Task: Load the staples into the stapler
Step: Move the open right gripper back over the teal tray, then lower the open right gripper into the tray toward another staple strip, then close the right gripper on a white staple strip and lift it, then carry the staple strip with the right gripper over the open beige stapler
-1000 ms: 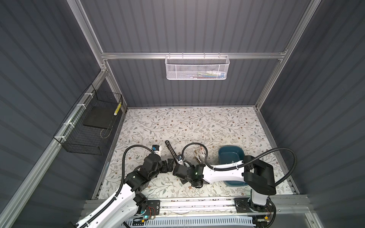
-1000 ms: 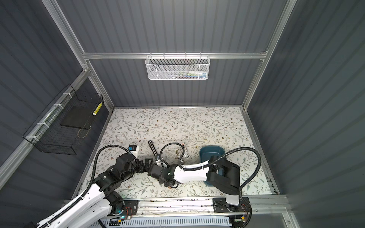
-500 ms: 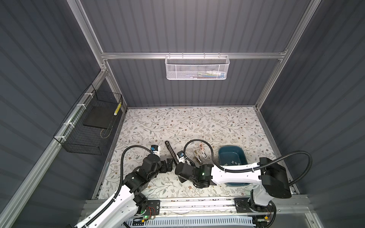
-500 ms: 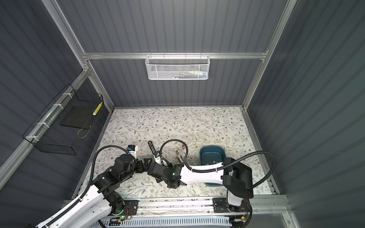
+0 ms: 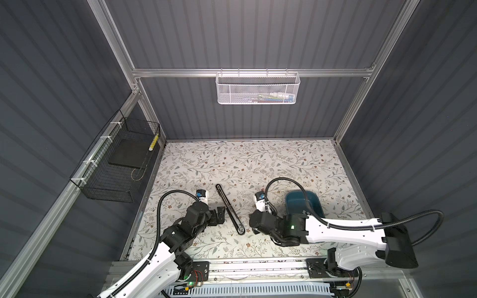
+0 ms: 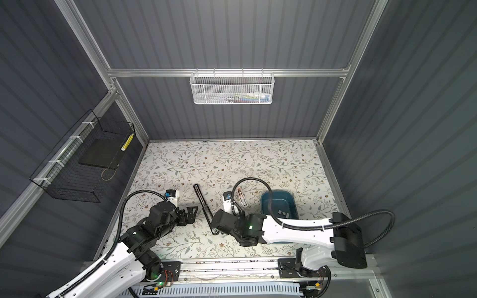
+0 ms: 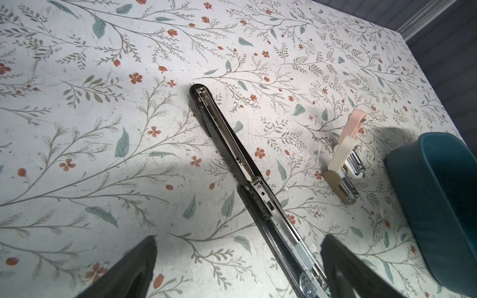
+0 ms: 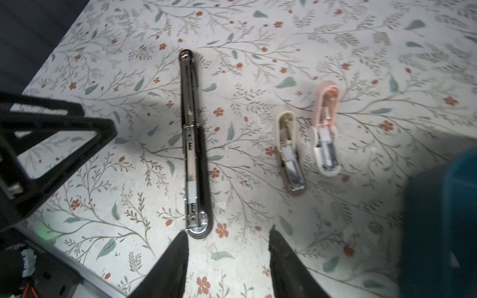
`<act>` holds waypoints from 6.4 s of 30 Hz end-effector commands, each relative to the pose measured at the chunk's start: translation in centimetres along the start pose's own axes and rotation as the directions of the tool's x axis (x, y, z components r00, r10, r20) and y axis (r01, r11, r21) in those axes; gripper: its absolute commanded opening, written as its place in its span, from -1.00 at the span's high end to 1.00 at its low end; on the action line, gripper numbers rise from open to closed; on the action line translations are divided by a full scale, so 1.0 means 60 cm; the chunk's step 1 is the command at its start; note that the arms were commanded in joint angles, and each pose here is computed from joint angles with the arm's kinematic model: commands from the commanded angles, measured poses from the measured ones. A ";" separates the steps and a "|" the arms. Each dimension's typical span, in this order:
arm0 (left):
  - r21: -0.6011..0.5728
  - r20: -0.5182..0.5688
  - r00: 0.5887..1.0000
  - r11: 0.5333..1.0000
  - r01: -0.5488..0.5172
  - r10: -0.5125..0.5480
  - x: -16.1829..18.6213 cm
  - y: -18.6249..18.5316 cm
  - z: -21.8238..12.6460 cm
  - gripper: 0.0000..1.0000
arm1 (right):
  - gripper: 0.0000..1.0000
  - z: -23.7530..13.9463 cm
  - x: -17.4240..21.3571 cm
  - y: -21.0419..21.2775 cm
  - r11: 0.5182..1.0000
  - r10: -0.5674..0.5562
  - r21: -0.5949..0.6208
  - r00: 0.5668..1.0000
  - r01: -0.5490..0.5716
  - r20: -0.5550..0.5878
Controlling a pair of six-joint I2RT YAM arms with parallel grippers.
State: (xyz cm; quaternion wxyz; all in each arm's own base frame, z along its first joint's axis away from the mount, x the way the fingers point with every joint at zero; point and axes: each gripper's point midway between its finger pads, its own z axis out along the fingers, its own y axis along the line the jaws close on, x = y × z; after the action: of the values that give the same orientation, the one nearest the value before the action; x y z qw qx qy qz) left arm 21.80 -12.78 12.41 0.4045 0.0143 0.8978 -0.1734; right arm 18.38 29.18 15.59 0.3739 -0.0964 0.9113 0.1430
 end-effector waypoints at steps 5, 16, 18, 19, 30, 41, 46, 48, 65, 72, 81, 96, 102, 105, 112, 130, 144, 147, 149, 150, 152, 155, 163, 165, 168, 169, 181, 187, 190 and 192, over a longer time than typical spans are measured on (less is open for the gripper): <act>-0.123 0.033 0.999 0.992 -0.026 0.030 -0.017 0.029 0.003 -0.99 | 0.01 -0.051 0.039 -0.225 0.925 0.283 0.270 0.959 -0.268 -0.017; -0.087 0.066 0.998 0.996 -0.011 0.016 -0.017 0.027 -0.007 -0.99 | 0.13 -0.095 0.101 -0.371 0.809 0.465 0.375 0.883 -0.452 0.063; -0.081 0.065 0.998 0.997 -0.012 0.017 -0.016 0.025 -0.007 -0.99 | 0.14 -0.082 0.091 -0.372 0.820 0.467 0.355 0.883 -0.449 0.037; -0.081 0.063 0.998 0.997 -0.012 0.017 -0.016 0.025 -0.006 -0.99 | 0.15 -0.075 0.088 -0.372 0.823 0.471 0.350 0.882 -0.448 0.022; -0.129 0.008 0.999 0.991 -0.034 0.035 -0.011 0.029 0.012 -0.99 | 0.17 0.022 0.031 -0.359 0.858 0.465 0.306 0.877 -0.413 -0.119; -0.117 0.027 0.999 0.993 -0.027 0.030 -0.011 0.029 0.007 -0.99 | 0.15 0.052 0.063 -0.340 0.814 0.562 0.297 0.804 -0.499 -0.191; -0.114 0.020 0.999 0.993 -0.027 0.030 -0.010 0.027 0.008 -0.99 | 0.16 0.068 0.090 -0.341 0.798 0.587 0.329 0.775 -0.504 -0.236; -0.116 0.016 0.999 0.993 -0.030 0.032 -0.009 0.028 0.010 -0.99 | 0.17 0.071 0.100 -0.342 0.791 0.596 0.343 0.764 -0.506 -0.247; -0.121 0.012 0.999 0.992 -0.030 0.032 -0.009 0.028 0.011 -0.99 | 0.20 0.089 0.130 -0.347 0.772 0.619 0.390 0.734 -0.502 -0.279; -0.125 0.012 0.999 0.992 -0.030 0.032 -0.009 0.029 0.012 -0.99 | 0.23 0.108 0.129 -0.344 0.777 0.613 0.396 0.732 -0.490 -0.298; -0.127 0.014 0.999 0.992 -0.028 0.030 -0.010 0.030 0.010 -0.99 | 0.48 0.116 0.132 -0.339 0.795 0.584 0.418 0.742 -0.439 -0.331; -0.127 0.016 0.999 0.992 -0.027 0.029 -0.010 0.030 0.010 -0.99 | 0.67 0.127 0.122 -0.350 0.822 0.508 0.467 0.790 -0.327 -0.342; -0.128 0.016 0.999 0.991 -0.027 0.029 -0.010 0.030 0.010 -0.99 | 0.70 0.127 0.121 -0.354 0.833 0.480 0.469 0.806 -0.295 -0.347; -0.129 0.014 1.000 0.991 -0.026 0.028 -0.009 0.030 0.011 -0.99 | 0.71 0.130 0.113 -0.348 0.854 0.448 0.438 0.823 -0.279 -0.350; -0.123 0.015 0.999 0.992 -0.028 0.030 -0.010 0.029 0.010 -0.99 | 0.73 0.108 0.070 -0.349 0.895 0.345 0.391 0.889 -0.215 -0.301; -0.099 0.016 0.999 0.995 -0.027 0.029 -0.007 0.024 0.008 -0.99 | 0.68 0.050 -0.035 -0.193 0.999 -0.047 -0.026 0.995 0.045 -0.085; -0.096 0.024 0.999 0.995 -0.021 0.023 -0.008 0.024 0.006 -1.00 | 0.69 0.116 0.041 -0.197 0.992 -0.091 0.055 0.953 0.111 -0.290; -0.096 0.024 0.999 0.995 -0.020 0.022 -0.008 0.024 0.007 -0.99 | 0.70 0.120 0.052 -0.217 0.991 -0.056 0.097 0.946 0.092 -0.318; -0.096 0.023 0.999 0.995 -0.020 0.022 -0.008 0.024 0.007 -0.99 | 0.70 0.119 0.057 -0.228 0.990 -0.037 0.115 0.945 0.078 -0.326; -0.097 0.023 0.999 0.995 -0.020 0.022 -0.008 0.024 0.007 -0.99 | 0.69 0.117 0.057 -0.229 0.991 -0.030 0.112 0.945 0.070 -0.325; -0.096 0.022 0.999 0.995 -0.020 0.023 -0.008 0.024 0.007 -0.99 | 0.67 0.115 0.054 -0.229 0.992 -0.028 0.109 0.949 0.065 -0.314; -0.095 0.023 0.999 0.995 -0.020 0.022 -0.008 0.024 0.007 -0.99 | 0.66 0.113 0.051 -0.230 0.992 -0.026 0.109 0.953 0.062 -0.301; -0.090 0.020 1.000 0.996 -0.022 0.024 -0.007 0.023 0.007 -0.99 | 0.66 0.109 0.051 -0.260 0.985 0.057 0.175 0.959 -0.008 -0.276; -0.087 0.021 1.000 0.996 -0.022 0.023 -0.007 0.022 0.006 -0.99 | 0.66 0.106 0.056 -0.270 0.982 0.088 0.186 0.958 -0.038 -0.273; -0.084 0.029 0.999 0.996 -0.019 0.022 -0.009 0.022 0.004 -0.99 | 0.67 0.103 0.054 -0.270 0.983 0.098 0.174 0.962 -0.053 -0.257; -0.084 0.031 0.999 0.996 -0.019 0.021 -0.009 0.022 0.003 -0.99 | 0.68 0.103 0.047 -0.265 0.986 0.095 0.157 0.966 -0.058 -0.241; -0.040 0.023 0.999 0.999 -0.022 0.023 -0.006 0.011 0.002 -0.99 | 0.66 0.098 -0.048 -0.165 0.984 -0.039 -0.169 0.996 0.053 0.081; -0.016 0.008 1.000 1.000 -0.017 0.017 0.001 0.004 0.007 -0.99 | 0.69 0.100 -0.059 -0.133 0.961 -0.168 -0.197 0.976 0.193 0.139; 0.001 -0.020 0.999 1.000 -0.025 0.025 0.007 -0.003 0.013 -0.99 | 0.67 0.109 -0.047 -0.128 0.953 -0.200 -0.205 0.972 0.223 0.126; 0.010 -0.038 0.999 0.999 -0.031 0.032 0.010 -0.008 0.017 -0.99 | 0.67 0.119 -0.037 -0.125 0.949 -0.223 -0.206 0.969 0.240 0.103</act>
State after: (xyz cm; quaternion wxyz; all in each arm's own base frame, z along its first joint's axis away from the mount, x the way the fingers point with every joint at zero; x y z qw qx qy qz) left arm 22.26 -12.77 11.79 0.4003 0.0140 0.9023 -0.1594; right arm 26.62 23.75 11.12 0.4079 -0.2068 0.8659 0.2026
